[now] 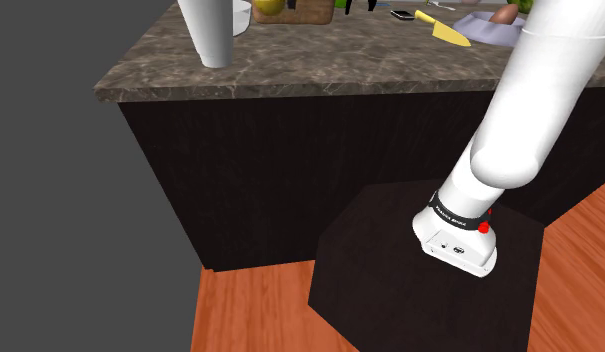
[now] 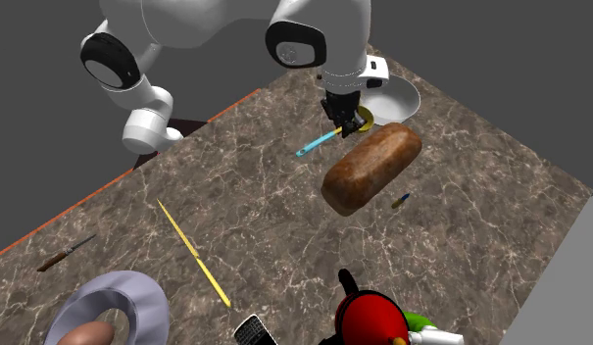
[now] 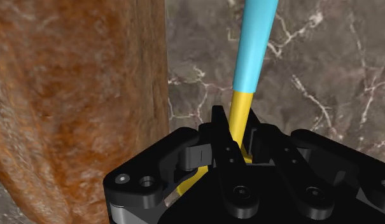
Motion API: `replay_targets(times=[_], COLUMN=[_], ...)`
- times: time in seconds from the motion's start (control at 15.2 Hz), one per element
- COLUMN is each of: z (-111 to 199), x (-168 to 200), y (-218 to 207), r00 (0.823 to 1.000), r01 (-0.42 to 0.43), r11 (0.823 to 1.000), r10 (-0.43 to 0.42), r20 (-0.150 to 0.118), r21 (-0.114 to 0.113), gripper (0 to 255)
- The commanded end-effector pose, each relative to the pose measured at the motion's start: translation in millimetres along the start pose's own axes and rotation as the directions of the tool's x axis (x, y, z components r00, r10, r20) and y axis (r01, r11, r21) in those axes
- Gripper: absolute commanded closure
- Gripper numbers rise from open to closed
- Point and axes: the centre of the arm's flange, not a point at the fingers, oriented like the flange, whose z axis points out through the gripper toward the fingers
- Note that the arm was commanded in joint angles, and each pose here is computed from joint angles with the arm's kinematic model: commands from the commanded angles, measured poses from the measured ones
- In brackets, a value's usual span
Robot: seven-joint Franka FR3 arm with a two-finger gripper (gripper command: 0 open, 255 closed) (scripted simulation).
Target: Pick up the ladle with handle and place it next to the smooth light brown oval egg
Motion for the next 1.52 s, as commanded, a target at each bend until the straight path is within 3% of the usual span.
replay_targets(times=[0.0,1.06,1.45], z=[-10,-93,-103], x=[0,7,-68], y=[2,15,-9], r00=[1.0,1.0,1.0], r01=[0.0,0.0,0.0], r11=[1.0,1.0,1.0], r10=[0.0,0.0,0.0], r20=[0.0,0.0,0.0], r21=[0.0,0.0,0.0], gripper=[255,255,255])
